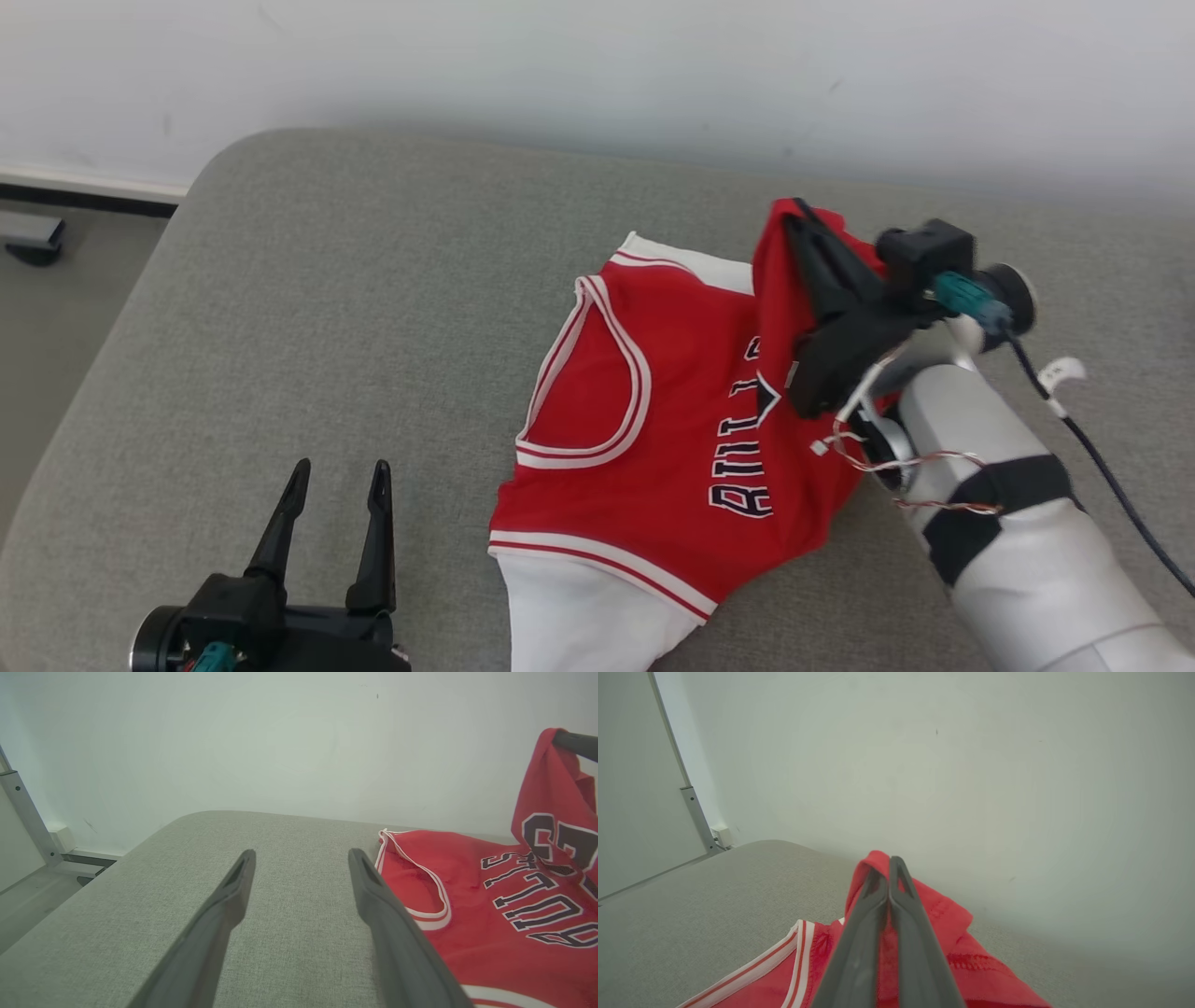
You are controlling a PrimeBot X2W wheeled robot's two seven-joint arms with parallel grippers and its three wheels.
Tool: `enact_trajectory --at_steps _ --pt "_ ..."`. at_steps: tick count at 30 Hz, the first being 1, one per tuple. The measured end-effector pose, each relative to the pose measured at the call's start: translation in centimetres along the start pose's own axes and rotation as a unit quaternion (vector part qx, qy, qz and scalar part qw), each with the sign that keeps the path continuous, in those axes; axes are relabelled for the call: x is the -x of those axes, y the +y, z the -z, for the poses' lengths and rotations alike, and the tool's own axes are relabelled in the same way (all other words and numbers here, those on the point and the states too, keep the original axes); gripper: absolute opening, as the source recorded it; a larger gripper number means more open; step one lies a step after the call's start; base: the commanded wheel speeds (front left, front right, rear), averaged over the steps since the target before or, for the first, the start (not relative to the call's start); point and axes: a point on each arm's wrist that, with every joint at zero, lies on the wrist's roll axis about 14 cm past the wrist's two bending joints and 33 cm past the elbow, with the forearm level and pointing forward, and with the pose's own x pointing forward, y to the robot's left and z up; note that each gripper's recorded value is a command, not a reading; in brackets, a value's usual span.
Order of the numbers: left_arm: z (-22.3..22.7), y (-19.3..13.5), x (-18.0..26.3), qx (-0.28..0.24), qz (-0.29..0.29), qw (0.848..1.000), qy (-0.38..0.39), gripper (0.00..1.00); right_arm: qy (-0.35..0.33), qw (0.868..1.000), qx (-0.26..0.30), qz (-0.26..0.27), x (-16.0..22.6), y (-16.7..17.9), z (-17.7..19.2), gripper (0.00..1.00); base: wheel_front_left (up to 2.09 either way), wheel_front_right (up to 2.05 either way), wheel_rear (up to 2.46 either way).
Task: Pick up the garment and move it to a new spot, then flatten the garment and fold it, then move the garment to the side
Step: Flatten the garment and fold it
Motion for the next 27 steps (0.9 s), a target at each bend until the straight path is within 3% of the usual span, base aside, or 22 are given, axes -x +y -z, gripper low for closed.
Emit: enact_trajectory --at_steps 7,8,9,16,21,27 --pt "0.7 0.9 0.0 0.001 -0.016 1.000 0.012 1.00 0.050 0.997 -0.014 -0.060 -2.2 5.1 3.7 0.00 0.00 0.00 0.00" --pt "0.8 1.1 0.0 0.000 -0.018 1.000 0.014 1.00 0.061 0.996 -0.016 -0.063 -2.2 5.4 4.4 0.60 0.00 0.00 0.00" --pt "1.0 1.2 0.0 0.000 -0.020 1.000 0.016 1.00 0.067 0.996 -0.015 -0.065 -2.1 5.5 4.9 1.00 0.00 0.00 0.00" --pt "0.9 1.5 -0.2 0.000 -0.023 1.000 0.015 1.00 0.064 0.996 -0.025 -0.052 -1.9 4.5 4.6 1.00 0.00 0.00 0.00" --pt "0.6 0.8 -0.6 0.002 -0.011 1.000 0.009 1.00 0.005 1.000 -0.019 -0.016 -1.0 0.7 0.9 1.00 0.00 0.00 0.00" --pt "0.4 0.2 -0.5 0.001 -0.001 1.000 0.005 1.00 -0.011 0.999 0.001 0.038 3.3 -4.2 0.7 1.00 0.00 0.00 0.00"
